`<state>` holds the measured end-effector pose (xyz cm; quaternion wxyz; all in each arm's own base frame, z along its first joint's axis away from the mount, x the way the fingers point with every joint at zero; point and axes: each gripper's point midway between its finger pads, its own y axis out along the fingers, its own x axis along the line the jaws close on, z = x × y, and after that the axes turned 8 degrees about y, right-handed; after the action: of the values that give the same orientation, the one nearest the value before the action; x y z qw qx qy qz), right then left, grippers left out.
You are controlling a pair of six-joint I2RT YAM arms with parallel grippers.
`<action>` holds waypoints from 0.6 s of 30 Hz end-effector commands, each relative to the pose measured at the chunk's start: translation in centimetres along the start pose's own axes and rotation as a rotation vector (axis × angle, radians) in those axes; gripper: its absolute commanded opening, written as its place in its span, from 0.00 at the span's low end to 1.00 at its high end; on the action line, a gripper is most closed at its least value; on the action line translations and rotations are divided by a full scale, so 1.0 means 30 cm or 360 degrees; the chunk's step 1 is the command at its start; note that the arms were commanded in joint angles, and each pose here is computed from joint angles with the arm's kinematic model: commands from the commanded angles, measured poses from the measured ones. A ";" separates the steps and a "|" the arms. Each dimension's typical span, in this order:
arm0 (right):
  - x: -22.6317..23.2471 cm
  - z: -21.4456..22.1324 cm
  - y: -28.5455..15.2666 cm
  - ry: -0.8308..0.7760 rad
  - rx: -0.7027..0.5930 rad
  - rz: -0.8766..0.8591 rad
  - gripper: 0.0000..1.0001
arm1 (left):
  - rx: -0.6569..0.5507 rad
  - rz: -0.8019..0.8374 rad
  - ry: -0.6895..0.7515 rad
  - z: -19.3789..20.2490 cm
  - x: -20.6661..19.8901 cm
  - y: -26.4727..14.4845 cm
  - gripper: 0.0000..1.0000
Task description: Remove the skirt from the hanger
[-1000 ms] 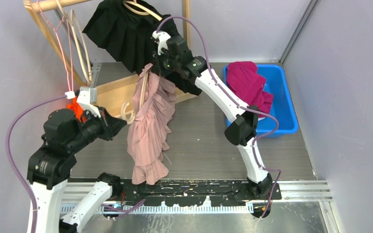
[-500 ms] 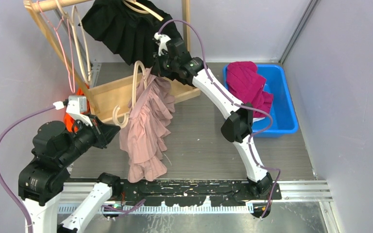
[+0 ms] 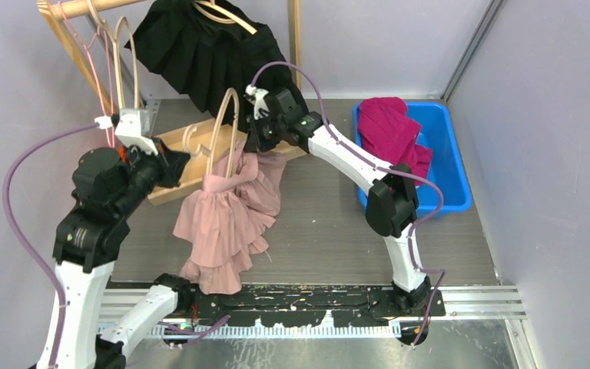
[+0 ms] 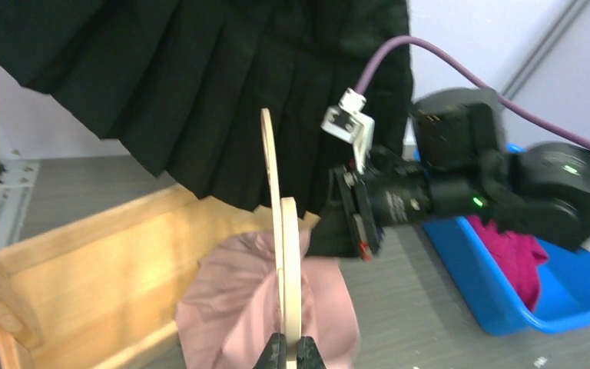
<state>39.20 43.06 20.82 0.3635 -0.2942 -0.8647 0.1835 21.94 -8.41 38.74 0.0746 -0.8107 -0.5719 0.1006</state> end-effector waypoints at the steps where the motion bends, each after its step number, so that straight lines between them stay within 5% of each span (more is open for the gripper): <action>1: 0.266 -0.047 -0.173 -0.0202 -0.0097 -0.0241 0.09 | -0.0424 -0.0151 0.0130 -0.266 0.056 0.050 0.00; 11: 0.284 0.000 -0.435 -0.0412 -0.0107 -0.0117 0.09 | -0.0539 -0.0303 0.0202 -0.401 0.109 0.064 0.00; 18: 0.168 -0.242 -0.738 -0.0409 -0.0670 0.0380 0.09 | -0.0607 -0.0373 0.0223 -0.473 0.127 0.006 0.00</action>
<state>30.07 35.98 32.50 0.2365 -0.3084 -0.9042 0.1772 27.73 -5.96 47.69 0.0196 -0.7595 -0.6497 -0.0269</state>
